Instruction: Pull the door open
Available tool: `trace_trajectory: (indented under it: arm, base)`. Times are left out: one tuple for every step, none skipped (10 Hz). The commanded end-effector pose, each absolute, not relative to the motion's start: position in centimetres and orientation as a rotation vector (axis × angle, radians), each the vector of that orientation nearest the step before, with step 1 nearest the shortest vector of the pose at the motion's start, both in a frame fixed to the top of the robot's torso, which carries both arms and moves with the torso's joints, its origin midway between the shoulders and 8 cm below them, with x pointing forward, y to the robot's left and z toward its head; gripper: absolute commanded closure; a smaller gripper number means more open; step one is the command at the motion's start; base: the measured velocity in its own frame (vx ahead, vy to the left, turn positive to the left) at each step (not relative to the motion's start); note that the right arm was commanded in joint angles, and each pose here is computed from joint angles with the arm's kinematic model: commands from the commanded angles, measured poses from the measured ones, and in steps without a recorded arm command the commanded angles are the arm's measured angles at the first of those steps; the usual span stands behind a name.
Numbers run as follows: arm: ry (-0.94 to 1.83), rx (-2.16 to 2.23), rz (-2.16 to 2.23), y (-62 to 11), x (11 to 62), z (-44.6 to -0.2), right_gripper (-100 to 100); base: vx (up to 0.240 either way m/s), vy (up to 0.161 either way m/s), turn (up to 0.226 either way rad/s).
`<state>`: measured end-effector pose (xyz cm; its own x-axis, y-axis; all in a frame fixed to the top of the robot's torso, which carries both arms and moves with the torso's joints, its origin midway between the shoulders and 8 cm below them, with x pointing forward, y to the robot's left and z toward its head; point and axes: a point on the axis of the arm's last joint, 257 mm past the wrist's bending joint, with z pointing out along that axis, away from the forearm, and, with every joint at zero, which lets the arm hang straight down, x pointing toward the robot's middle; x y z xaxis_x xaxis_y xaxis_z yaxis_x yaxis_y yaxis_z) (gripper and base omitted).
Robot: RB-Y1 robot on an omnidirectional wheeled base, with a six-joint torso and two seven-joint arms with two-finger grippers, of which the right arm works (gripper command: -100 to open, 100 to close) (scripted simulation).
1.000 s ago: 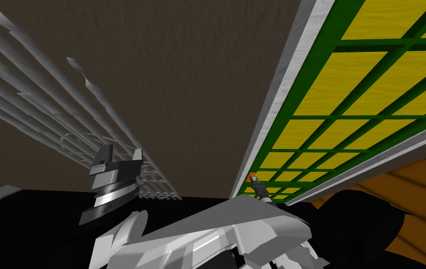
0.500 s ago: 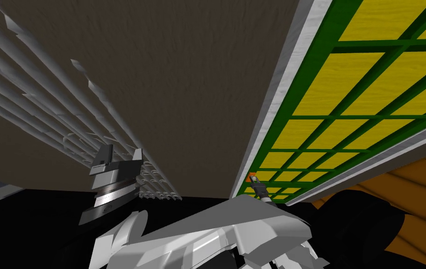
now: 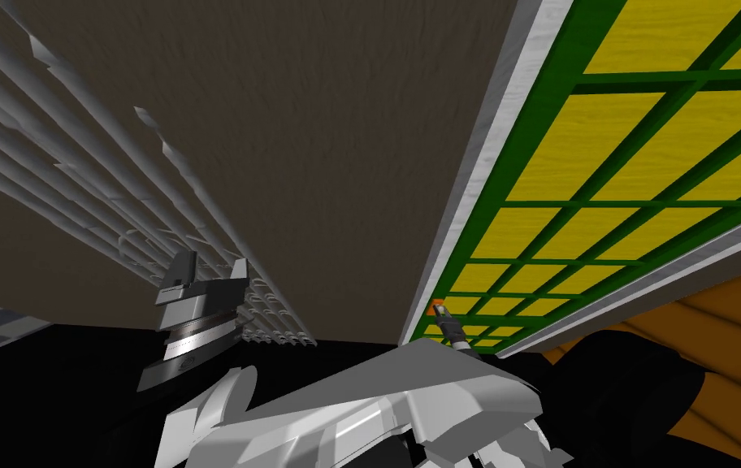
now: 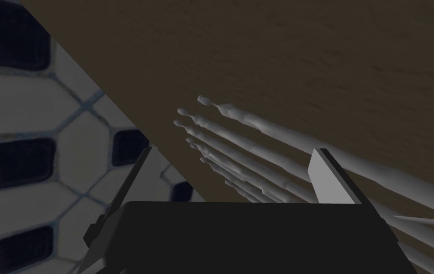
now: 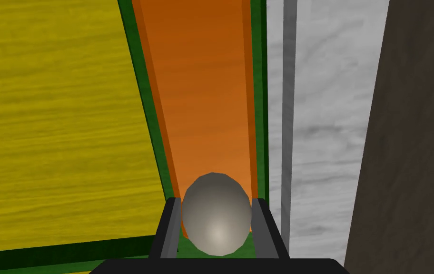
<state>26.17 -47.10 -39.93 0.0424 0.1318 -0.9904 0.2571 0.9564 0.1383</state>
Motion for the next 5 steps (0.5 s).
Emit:
trace_trajectory:
  arm:
    - [1.525, 0.355, -0.056, -47.00, 26.31, -40.07, 100]
    - [1.519, 0.378, -0.033, -46.96, 26.45, -40.08, 100]
    - [1.511, 0.403, -0.007, -46.92, 26.60, -40.09, 100]
    - [1.504, 0.428, 0.018, -46.86, 26.80, -40.11, 100]
    - [1.502, 0.434, 0.024, -46.86, 26.80, -40.11, 100]
  base:
    - [-0.029, -0.010, 0.021]
    - [-0.031, -0.008, 0.018]
    - [-0.039, -0.009, 0.019]
    - [-0.042, -0.010, 0.022]
    - [-0.027, -0.010, 0.011]
